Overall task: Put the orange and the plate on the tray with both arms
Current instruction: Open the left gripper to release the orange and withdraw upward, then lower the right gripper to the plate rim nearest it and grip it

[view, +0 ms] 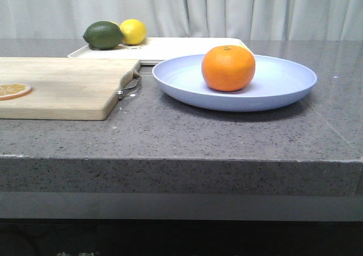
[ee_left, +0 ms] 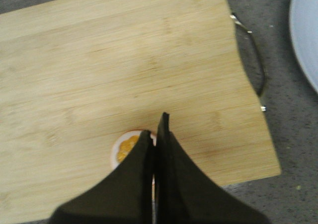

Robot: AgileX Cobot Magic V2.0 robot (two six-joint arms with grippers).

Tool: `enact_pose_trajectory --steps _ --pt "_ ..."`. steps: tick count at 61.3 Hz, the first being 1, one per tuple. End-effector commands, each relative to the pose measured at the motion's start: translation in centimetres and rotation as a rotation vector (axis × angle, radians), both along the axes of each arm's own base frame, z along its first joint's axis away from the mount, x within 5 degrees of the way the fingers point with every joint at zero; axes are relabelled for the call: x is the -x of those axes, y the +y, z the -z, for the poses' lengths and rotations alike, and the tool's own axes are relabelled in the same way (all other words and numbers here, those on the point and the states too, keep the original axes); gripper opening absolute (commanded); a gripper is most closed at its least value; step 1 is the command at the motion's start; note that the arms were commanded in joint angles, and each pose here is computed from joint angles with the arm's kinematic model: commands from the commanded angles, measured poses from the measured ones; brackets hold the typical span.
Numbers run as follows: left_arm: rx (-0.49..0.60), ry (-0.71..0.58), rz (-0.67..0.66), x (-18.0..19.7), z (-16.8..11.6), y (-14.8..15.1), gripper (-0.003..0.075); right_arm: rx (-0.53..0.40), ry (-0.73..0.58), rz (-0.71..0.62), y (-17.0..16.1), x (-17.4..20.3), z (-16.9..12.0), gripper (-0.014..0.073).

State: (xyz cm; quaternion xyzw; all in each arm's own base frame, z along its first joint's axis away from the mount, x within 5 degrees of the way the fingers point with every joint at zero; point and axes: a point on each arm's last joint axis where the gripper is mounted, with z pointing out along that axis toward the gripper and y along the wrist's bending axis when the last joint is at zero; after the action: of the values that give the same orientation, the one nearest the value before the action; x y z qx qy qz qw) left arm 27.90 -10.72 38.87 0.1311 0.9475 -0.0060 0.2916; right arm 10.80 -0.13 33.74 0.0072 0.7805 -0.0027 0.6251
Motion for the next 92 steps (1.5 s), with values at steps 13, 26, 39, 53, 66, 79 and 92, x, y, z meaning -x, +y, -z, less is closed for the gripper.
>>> enact_pose_trajectory --steps 13,26,39,53,66,79,92 --pt "0.076 -0.244 -0.210 7.0 -0.6 8.1 -0.0018 0.002 -0.100 0.001 0.0 -0.2 -1.7 0.0652" --pt "0.132 -0.452 -0.241 13.1 1.3 9.9 -0.0018 -0.004 -0.070 0.000 0.0 -1.5 -1.3 0.0652" --pt "0.192 -0.640 -0.216 19.0 4.4 10.4 -0.0018 -0.060 0.015 -0.001 0.1 -4.2 0.0 0.0652" --pt "0.241 -0.821 -0.196 23.1 6.8 10.7 -0.0018 -0.155 0.171 0.001 0.4 -8.1 0.9 0.0652" --pt "0.269 -0.946 -0.181 25.0 7.8 10.9 -0.0018 -0.204 0.364 -0.043 1.8 -13.8 1.7 0.0652" --pt "0.261 -0.952 -0.180 25.1 8.0 10.9 -0.0018 -0.236 0.513 -0.109 4.5 -19.7 3.2 0.0652" --pt "0.258 -0.952 -0.180 25.1 8.0 11.0 -0.0018 -0.283 0.561 -0.118 5.6 -23.4 4.3 0.0652"
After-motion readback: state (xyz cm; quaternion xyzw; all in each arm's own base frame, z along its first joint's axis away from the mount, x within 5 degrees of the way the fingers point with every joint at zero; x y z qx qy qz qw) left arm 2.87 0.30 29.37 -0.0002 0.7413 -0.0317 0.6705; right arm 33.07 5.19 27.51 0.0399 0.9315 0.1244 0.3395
